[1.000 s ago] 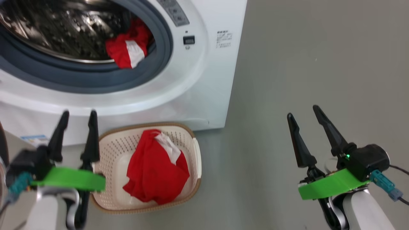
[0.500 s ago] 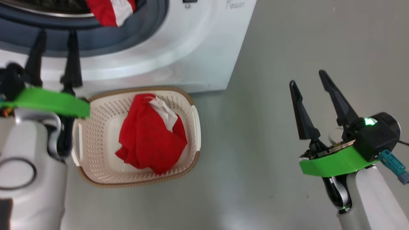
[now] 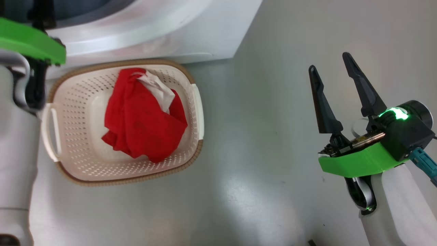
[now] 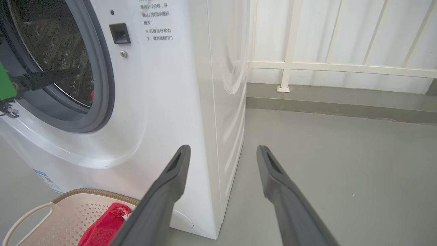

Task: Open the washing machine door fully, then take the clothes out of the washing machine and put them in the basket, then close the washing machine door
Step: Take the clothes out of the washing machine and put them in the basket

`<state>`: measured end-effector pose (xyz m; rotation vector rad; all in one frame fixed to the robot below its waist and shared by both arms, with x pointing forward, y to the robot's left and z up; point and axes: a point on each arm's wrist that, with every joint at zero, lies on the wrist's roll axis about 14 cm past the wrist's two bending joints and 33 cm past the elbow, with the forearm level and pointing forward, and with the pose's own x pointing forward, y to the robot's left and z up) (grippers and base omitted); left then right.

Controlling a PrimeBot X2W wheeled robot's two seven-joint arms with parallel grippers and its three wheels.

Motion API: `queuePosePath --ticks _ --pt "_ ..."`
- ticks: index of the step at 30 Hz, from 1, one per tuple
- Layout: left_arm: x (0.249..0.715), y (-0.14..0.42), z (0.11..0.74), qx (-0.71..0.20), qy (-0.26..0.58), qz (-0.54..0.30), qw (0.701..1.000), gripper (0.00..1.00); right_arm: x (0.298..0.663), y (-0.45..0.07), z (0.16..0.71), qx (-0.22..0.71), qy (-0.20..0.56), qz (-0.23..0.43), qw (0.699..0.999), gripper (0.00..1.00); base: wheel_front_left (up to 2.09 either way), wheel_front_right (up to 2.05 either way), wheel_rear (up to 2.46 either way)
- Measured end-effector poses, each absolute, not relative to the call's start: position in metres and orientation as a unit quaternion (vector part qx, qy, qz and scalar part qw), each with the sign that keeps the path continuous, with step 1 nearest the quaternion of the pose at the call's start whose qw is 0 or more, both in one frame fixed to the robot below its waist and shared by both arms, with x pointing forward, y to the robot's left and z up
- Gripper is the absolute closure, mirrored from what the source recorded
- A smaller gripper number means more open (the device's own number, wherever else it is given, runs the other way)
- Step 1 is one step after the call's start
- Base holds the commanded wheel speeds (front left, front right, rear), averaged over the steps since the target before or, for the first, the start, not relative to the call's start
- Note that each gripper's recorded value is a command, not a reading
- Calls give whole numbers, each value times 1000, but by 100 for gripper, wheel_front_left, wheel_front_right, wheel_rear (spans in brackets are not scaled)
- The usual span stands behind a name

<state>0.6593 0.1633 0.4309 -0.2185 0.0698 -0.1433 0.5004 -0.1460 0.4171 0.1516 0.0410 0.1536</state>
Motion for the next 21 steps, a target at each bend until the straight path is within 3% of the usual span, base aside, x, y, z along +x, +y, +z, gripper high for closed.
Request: queuePosePath --ticks 21 --pt "694 123 364 -87 161 -120 976 0 492 -168 398 62 48 52 996 0 0 0 0"
